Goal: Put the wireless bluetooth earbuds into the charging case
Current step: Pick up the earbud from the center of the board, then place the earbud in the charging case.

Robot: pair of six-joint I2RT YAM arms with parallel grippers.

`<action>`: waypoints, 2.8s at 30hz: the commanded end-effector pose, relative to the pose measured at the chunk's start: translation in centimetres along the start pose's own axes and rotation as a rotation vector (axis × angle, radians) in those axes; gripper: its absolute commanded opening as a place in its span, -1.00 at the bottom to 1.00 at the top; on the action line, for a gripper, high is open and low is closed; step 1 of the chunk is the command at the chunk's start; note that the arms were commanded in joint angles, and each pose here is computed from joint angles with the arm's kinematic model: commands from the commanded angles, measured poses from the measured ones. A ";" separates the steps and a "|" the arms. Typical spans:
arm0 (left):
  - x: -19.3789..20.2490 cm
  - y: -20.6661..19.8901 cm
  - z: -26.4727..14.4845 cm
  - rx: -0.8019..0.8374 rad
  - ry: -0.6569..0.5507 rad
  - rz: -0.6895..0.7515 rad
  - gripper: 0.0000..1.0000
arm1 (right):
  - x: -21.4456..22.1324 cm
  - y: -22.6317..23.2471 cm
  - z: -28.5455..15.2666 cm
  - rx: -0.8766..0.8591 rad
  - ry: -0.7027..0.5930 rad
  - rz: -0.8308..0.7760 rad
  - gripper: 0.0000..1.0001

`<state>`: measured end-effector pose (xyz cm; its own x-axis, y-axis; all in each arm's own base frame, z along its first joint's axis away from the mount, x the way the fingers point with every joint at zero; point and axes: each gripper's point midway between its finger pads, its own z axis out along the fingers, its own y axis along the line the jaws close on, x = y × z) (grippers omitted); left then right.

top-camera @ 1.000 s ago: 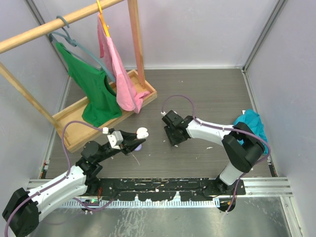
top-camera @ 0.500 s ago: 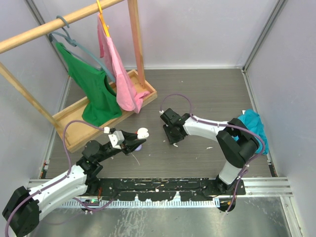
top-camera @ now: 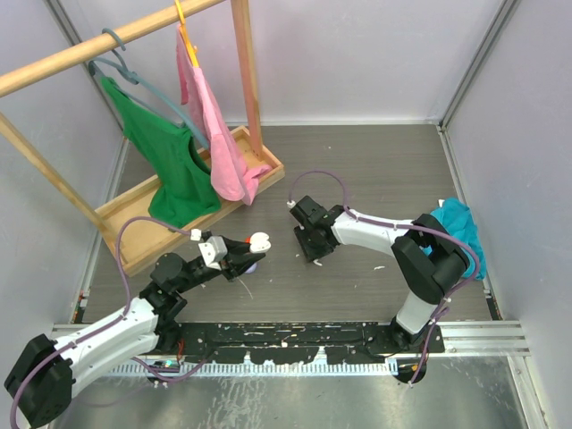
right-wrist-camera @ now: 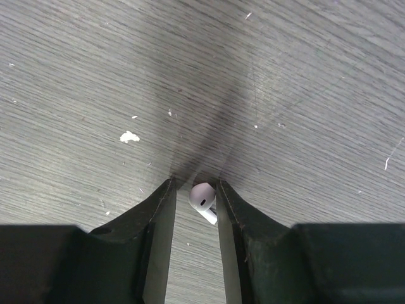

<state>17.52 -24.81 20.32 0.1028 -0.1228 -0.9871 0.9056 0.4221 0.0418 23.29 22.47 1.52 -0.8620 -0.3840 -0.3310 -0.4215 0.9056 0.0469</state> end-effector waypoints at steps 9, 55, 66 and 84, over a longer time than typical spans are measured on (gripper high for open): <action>-2.1 -0.1 0.5 0.020 -0.065 0.051 -1.00 | 1.6 0.0 -0.9 -0.032 0.060 -0.052 -0.26; -4.8 -0.7 3.1 0.132 -0.133 0.172 -0.99 | -8.7 10.5 -28.2 -0.627 -1.233 -0.156 -0.64; -6.1 -0.9 3.8 0.140 -0.183 0.132 -1.00 | -8.5 13.0 -29.6 -0.747 -1.349 -0.190 -0.64; -7.4 -0.9 3.5 0.122 -0.223 0.106 -0.99 | -8.1 13.4 -27.2 -0.733 -1.311 -0.196 -0.63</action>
<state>17.59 -27.76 23.64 0.1808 -0.1812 -0.9667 0.9440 0.3078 0.1189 17.21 32.84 28.81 -0.1326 0.2515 -0.9587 -0.8677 0.4381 0.2349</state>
